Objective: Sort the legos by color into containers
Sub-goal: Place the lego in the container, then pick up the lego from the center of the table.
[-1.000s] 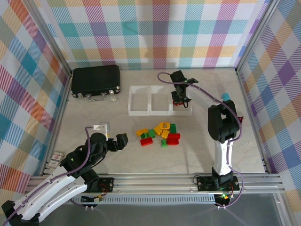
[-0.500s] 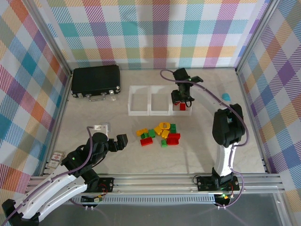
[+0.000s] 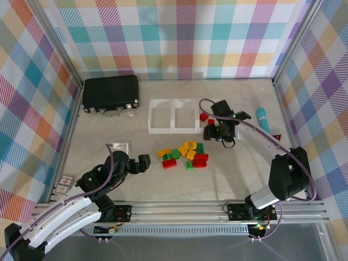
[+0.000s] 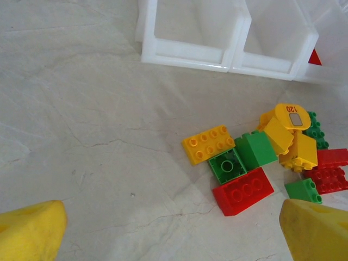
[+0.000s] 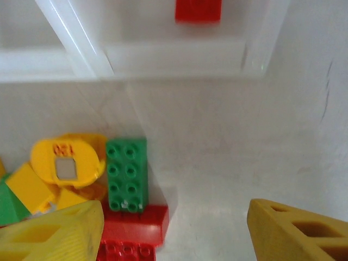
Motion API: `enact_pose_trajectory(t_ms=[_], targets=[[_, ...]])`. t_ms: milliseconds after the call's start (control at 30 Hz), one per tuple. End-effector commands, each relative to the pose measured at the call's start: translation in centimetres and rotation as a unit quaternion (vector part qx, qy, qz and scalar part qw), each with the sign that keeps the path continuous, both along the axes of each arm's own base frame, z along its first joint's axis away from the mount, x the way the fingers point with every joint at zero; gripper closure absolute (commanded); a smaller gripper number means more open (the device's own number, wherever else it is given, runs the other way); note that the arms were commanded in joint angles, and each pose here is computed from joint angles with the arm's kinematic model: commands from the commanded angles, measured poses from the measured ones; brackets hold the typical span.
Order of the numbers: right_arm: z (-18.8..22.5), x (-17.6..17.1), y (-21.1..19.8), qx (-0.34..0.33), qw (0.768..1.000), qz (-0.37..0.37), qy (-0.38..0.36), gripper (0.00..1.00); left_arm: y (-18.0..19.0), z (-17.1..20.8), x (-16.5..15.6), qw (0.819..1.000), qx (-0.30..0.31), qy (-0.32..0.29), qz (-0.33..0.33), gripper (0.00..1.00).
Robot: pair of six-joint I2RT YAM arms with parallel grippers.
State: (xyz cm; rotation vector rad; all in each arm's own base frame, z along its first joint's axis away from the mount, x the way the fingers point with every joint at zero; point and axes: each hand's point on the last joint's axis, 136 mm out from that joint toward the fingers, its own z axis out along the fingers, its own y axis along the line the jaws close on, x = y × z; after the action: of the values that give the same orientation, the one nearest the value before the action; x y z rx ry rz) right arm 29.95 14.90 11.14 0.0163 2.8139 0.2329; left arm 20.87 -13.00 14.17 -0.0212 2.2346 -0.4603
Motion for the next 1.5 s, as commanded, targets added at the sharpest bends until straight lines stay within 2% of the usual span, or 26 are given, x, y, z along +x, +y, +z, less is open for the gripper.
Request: enact_pose_trajectory(t_ms=[0, 300, 500, 867, 1467], targets=[[0.1, -1.4, 1.0, 0.048, 0.999, -0.01, -0.006, 0.29, -0.7, -0.3, 0.1, 1.0, -0.008, -0.003, -0.01, 0.0], [-3.3, -4.5, 2.3, 0.082, 0.996, 0.018, 0.037, 0.28, -1.2, -0.5, 0.2, 1.0, -0.014, 0.002, -0.013, 0.0], [-4.3, -5.6, 3.0, 0.023, 0.998, 0.033, 0.052, 0.21, -1.1, -0.7, 0.1, 1.0, -0.015, 0.005, -0.011, 0.0], [-6.0, -6.0, 4.0, -0.029, 0.996, 0.041, 0.077, 0.18, -0.5, -0.8, -0.1, 1.0, -0.012, 0.003, -0.006, 0.0], [-8.7, -4.6, 4.9, -0.07, 0.991, 0.063, 0.097, 0.18, 0.0, -1.6, -0.3, 1.0, -0.007, 0.012, 0.007, 0.0]])
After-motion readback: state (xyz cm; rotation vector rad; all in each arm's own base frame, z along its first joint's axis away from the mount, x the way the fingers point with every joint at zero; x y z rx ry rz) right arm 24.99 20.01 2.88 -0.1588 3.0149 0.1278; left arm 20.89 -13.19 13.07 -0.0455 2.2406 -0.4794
